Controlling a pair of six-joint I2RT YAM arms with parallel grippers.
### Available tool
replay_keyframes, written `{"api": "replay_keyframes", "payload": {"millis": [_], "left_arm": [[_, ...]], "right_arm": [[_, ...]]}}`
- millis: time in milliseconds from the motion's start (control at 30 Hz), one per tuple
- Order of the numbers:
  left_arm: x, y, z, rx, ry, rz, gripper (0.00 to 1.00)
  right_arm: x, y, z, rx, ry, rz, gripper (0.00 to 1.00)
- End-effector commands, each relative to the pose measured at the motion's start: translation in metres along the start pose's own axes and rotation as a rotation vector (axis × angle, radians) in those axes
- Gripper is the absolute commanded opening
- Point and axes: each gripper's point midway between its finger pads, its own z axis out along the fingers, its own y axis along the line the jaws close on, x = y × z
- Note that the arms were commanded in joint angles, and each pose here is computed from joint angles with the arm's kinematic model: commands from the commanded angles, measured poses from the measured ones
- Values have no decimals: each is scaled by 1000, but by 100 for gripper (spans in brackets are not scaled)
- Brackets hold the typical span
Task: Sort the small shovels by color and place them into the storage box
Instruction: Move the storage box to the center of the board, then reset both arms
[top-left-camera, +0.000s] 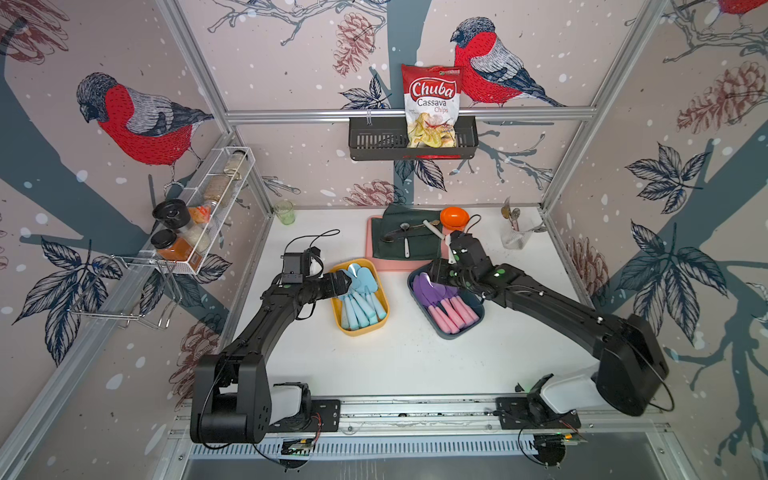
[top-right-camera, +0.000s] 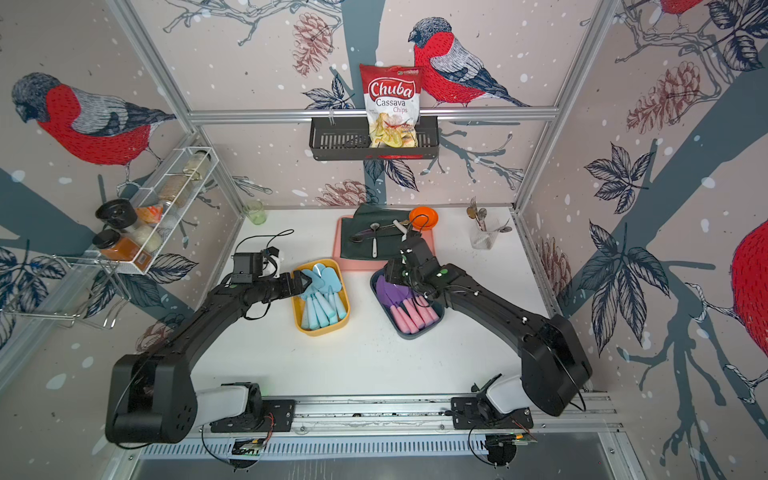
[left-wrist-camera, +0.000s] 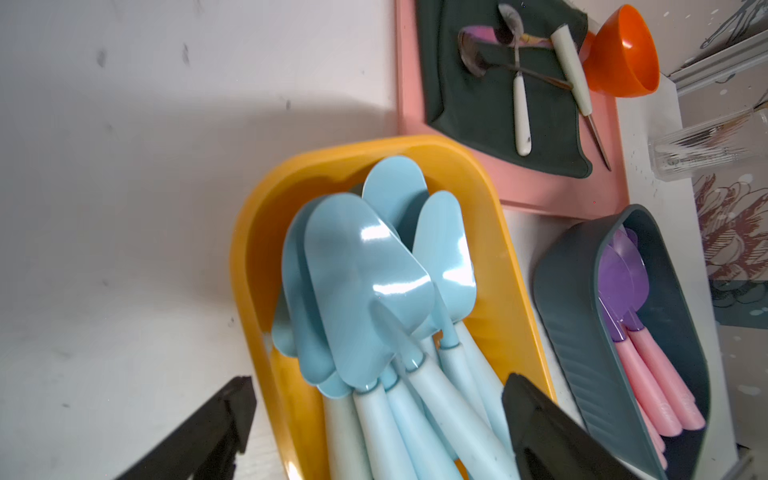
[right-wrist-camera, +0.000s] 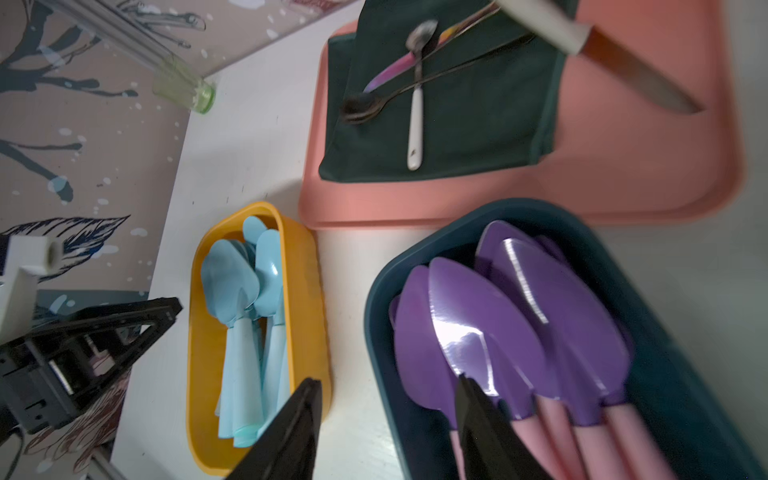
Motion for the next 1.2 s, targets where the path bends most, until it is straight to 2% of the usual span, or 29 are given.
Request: {"api": "replay_keyframes", "payload": {"millis": [0,100,133,167,300,433,600,833,967,1000,1067,1100,1167], "left_arm": [[-24,24,-10,-122,-100,117,98],[-42,45,-18,-173,-203,141,98],[-48,50,-20,-189,-241,157,98],[-52,55,-21,-205,-268,168,98],[-65,63,-22,-244,-389,235,98],[-66,69,-22,-263,-505,243,97],[-60,73,-19,-261,-580,271,98],[-59,64,-27,-221,-736,329,99],[-44,59,-24,-216,-827,378,99],[-47,55,-28,-214,-891,389,99],[-49,70,-5,-294,-733,339,98],[-62,80,-3,-361,-734,291,99],[-57,75,-8,-361,-763,321,99]], "right_arm": [[-23,-38,-22,93,-113,-50,57],[-42,-76,-44,155,-244,-67,62],[-43,-93,-48,188,-278,-66,83],[-45,-106,-51,212,-303,-64,100],[-46,-160,-64,310,-382,-29,100],[-48,-199,-79,395,-483,-20,100],[-36,-238,-90,488,-594,-12,100],[-40,-254,-110,545,-765,-76,100],[-26,-273,-118,585,-853,-40,100],[-25,-276,-121,585,-886,-28,100],[-28,-274,-120,560,-894,-45,100],[-31,-272,-118,548,-891,-58,100],[-36,-269,-119,535,-926,-80,100]]}}
